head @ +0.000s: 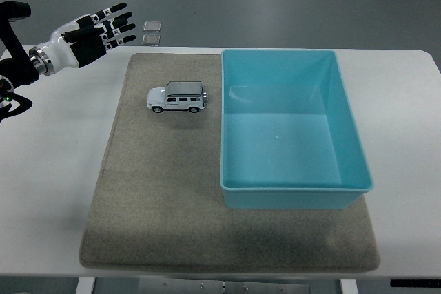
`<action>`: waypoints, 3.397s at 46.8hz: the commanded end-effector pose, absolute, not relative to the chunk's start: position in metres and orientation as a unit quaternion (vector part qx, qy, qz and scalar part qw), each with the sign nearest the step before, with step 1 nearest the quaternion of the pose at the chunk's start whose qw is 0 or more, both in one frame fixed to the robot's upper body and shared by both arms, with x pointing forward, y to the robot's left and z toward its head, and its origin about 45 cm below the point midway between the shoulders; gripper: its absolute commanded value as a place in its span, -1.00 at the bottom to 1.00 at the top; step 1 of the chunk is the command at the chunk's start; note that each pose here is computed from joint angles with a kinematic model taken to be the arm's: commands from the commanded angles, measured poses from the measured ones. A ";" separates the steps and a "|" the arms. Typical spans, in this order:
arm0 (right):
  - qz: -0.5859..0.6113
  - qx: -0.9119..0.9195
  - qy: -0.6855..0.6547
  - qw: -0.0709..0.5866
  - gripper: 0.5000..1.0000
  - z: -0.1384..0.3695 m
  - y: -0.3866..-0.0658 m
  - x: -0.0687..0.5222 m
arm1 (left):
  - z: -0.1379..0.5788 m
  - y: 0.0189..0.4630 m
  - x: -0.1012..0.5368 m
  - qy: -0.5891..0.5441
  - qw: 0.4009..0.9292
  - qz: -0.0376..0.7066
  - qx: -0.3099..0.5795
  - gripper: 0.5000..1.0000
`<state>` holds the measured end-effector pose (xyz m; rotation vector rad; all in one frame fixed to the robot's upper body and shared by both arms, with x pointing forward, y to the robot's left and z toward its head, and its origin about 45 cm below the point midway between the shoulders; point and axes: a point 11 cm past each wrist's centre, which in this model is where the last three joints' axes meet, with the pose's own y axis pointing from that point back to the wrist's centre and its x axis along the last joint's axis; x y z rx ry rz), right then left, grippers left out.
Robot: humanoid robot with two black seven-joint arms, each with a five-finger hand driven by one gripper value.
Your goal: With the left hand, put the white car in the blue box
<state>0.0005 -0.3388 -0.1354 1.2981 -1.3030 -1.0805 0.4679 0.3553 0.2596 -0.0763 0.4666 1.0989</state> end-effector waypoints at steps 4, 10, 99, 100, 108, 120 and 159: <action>-0.443 0.533 -0.535 0.483 0.74 -0.135 -0.339 0.001 | 0.261 0.354 0.468 0.217 0.829 0.514 -0.034 0.99; -0.444 0.533 -0.535 0.483 0.74 -0.135 -0.339 0.000 | 0.265 0.352 0.469 0.214 0.833 0.509 -0.038 0.99; -0.444 0.533 -0.535 0.483 0.74 -0.135 -0.339 0.001 | 0.241 0.218 0.474 -0.350 0.801 0.247 0.418 0.83; -0.444 0.533 -0.535 0.483 0.74 -0.135 -0.339 0.001 | 0.241 0.218 0.475 -0.354 0.799 0.249 0.418 0.83; -0.443 0.533 -0.535 0.483 0.74 -0.135 -0.339 0.001 | 0.237 0.220 0.475 -0.367 0.790 0.257 0.420 0.83; -0.443 0.533 -0.535 0.483 0.74 -0.135 -0.339 0.001 | 0.232 0.221 0.473 -0.383 0.777 0.241 0.438 0.40; -0.444 0.533 -0.534 0.484 0.74 -0.135 -0.339 0.000 | 0.243 0.230 0.479 -0.408 0.757 0.235 0.454 -1.00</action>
